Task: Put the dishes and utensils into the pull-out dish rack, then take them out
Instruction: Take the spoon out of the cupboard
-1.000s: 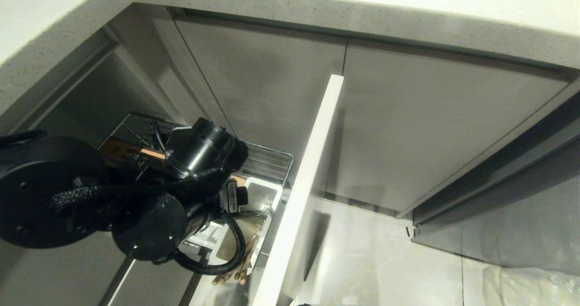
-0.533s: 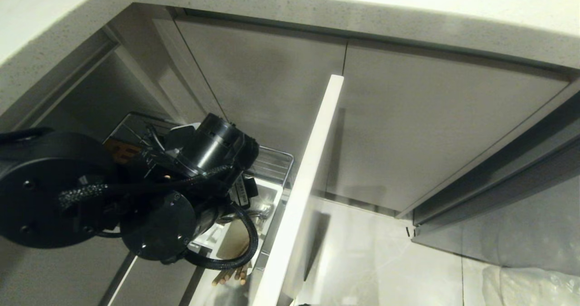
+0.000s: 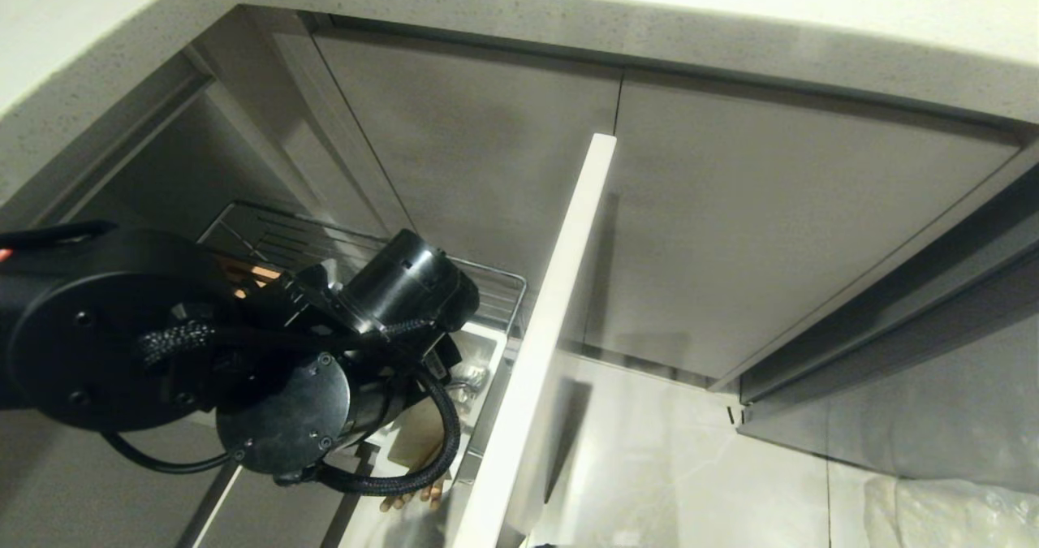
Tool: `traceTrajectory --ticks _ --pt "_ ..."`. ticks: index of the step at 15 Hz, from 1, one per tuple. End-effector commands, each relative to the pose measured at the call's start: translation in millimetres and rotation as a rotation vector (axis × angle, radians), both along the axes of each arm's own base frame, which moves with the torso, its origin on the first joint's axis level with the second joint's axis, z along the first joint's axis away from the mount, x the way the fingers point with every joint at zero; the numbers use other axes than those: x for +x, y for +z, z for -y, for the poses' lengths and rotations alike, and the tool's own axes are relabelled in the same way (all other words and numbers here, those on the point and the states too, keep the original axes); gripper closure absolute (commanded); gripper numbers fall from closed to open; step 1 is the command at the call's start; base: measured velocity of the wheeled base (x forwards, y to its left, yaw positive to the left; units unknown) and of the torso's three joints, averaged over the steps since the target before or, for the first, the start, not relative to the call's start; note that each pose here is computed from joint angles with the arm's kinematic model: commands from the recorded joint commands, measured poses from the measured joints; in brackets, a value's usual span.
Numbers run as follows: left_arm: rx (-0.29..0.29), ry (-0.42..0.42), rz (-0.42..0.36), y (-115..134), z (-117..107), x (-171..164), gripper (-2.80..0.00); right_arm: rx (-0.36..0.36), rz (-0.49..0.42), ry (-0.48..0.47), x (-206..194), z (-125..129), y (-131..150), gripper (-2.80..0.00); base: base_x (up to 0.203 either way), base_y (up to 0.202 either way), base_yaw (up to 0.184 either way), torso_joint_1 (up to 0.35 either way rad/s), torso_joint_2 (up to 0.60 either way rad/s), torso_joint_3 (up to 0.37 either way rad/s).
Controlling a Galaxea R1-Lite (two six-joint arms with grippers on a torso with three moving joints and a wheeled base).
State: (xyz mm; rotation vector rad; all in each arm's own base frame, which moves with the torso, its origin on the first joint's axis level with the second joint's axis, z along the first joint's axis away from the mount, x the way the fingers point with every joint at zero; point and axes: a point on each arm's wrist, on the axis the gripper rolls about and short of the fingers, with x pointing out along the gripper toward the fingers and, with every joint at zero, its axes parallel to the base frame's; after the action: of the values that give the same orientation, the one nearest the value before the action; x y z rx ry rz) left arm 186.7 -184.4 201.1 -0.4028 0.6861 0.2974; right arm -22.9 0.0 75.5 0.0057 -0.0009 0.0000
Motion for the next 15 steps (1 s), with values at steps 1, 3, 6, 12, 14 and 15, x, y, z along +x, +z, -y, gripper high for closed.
traceTrajectory --ticks 1,3,6,12,14,15 --pt "-0.014 -0.007 -0.026 -2.8 -0.1 0.0 -2.80 0.000 -0.001 0.000 0.1 0.0 0.0 0.00 0.000 0.000 0.000 0.000 0.00 0.000" --pt "-0.063 -0.027 -0.069 -4.4 1.2 -0.4 -2.80 0.000 -0.001 0.000 0.1 0.0 0.0 0.00 0.000 0.000 0.000 0.000 0.00 0.000" --pt "-0.061 -0.025 -0.077 -7.6 3.3 1.4 -2.80 0.000 -0.001 0.000 0.1 0.0 0.0 0.00 0.000 0.000 0.000 0.000 0.00 0.000" --pt "-0.038 0.005 -0.059 -10.2 2.2 6.2 -2.80 0.000 -0.001 0.000 0.1 0.0 0.0 0.00 0.000 0.000 0.000 0.000 0.00 0.000" --pt "-0.036 0.003 -0.059 -10.2 2.2 6.2 -2.80 0.000 -0.001 0.000 0.1 0.0 0.0 0.00 0.000 0.000 0.000 0.000 0.00 0.000" --pt "-0.033 0.003 -0.059 -10.2 2.2 6.2 -2.80 0.000 -0.001 0.000 0.1 0.0 0.0 0.00 0.000 0.000 0.000 0.000 0.00 0.000"
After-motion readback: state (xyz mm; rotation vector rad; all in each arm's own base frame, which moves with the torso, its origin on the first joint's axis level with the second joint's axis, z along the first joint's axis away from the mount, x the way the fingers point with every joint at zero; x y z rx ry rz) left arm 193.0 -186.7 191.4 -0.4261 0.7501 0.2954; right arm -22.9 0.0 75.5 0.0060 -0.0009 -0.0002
